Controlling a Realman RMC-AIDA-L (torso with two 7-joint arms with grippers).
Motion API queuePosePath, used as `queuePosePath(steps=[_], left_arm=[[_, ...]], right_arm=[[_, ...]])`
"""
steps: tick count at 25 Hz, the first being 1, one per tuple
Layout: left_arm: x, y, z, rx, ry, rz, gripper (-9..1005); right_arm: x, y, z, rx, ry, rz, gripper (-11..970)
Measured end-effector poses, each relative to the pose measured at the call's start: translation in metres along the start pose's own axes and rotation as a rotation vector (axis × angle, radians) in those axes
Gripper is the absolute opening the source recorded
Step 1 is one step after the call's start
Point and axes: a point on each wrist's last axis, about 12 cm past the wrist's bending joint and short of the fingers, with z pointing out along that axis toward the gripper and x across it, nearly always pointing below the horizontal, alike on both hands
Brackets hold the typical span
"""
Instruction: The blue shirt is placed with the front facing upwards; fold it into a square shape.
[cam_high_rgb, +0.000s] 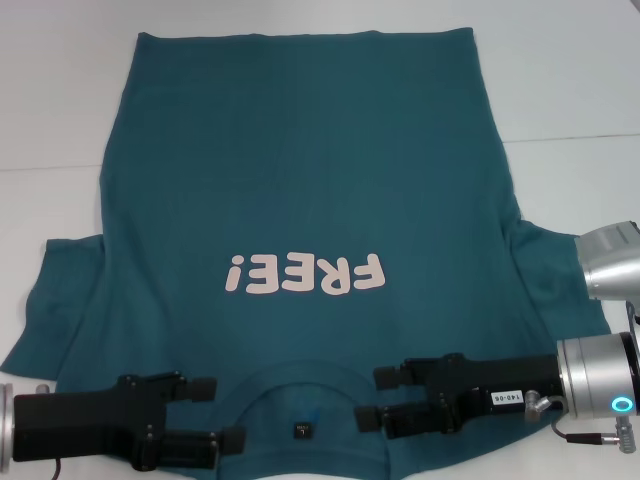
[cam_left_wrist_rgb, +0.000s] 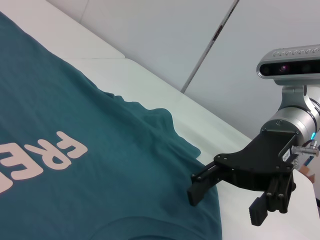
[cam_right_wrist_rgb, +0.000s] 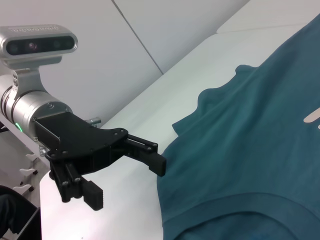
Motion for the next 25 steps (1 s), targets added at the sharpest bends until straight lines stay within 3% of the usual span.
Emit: queuePosePath(steps=[10, 16, 22, 25], left_arm=[[0.0, 0.0, 0.0, -0.001, -0.001, -0.017, 950], [-0.003, 0.002, -0.002, -0.008, -0.001, -0.082, 950], [-0.017, 0.012, -0.02, -0.067, -0.11, -0.222, 950], [-0.022, 0.021, -0.033, -0.129, -0.222, -0.367, 949]], right_arm=[[0.0, 0.0, -0.001, -0.005, 0.002, 0.01, 914], [0.0, 0.0, -0.001, -0.005, 0.001, 0.012, 914], [-0.005, -0.002, -0.004, 0.013, -0.004, 0.093, 915], [-0.011, -0.005, -0.009, 0.025, -0.015, 0.159, 914]])
